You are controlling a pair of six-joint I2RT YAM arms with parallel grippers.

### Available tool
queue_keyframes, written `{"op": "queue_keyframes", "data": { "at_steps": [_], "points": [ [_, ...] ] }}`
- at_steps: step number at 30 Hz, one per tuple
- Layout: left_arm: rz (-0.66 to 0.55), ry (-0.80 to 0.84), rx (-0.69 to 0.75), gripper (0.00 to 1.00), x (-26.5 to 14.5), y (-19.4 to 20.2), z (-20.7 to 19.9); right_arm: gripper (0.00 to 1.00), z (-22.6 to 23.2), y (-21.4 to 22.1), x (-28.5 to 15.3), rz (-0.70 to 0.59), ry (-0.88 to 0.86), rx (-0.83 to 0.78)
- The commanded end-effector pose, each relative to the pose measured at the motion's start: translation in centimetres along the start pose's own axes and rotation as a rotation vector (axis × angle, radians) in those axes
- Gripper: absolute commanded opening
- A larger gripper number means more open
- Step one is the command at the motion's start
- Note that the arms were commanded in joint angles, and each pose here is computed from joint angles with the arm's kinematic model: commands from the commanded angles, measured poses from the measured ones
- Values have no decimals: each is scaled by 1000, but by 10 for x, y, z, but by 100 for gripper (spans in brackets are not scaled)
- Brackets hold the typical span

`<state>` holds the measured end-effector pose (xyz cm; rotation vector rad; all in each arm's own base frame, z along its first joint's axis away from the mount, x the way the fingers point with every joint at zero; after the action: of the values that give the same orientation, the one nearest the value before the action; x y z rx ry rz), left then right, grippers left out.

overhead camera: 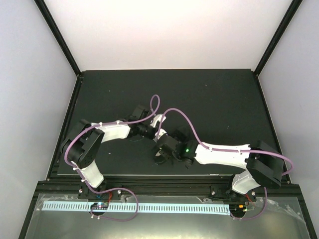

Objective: Tie the shoes

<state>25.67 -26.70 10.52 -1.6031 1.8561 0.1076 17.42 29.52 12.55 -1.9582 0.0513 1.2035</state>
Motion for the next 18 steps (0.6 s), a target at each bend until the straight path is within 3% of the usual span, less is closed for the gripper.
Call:
{"op": "queue_keyframes", "data": {
  "at_steps": [1, 3, 18],
  "points": [
    [-22, 5, 32, 2, -2, -8, -6, 7, -7, -13, -7, -43, 60, 35],
    [-24, -1, 33, 2, -3, -7, -5, 2, -8, -12, -9, -45, 61, 50],
    [-63, -88, 20, 2, -12, -12, 16, 2, -10, 37, -26, -41, -181, 332]
  ]
}}
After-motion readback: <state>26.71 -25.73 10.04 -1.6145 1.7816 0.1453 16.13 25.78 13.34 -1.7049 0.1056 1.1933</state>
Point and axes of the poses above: each gripper's point midway between its finger pads, its own x axis out along the fingers, its own z axis along the line the jaws close on, y = z × x, the point moved 5 cm from there along -x, back along the fingers, and after that the axes turned 4 degrees about -x, right-handed, at the moved point
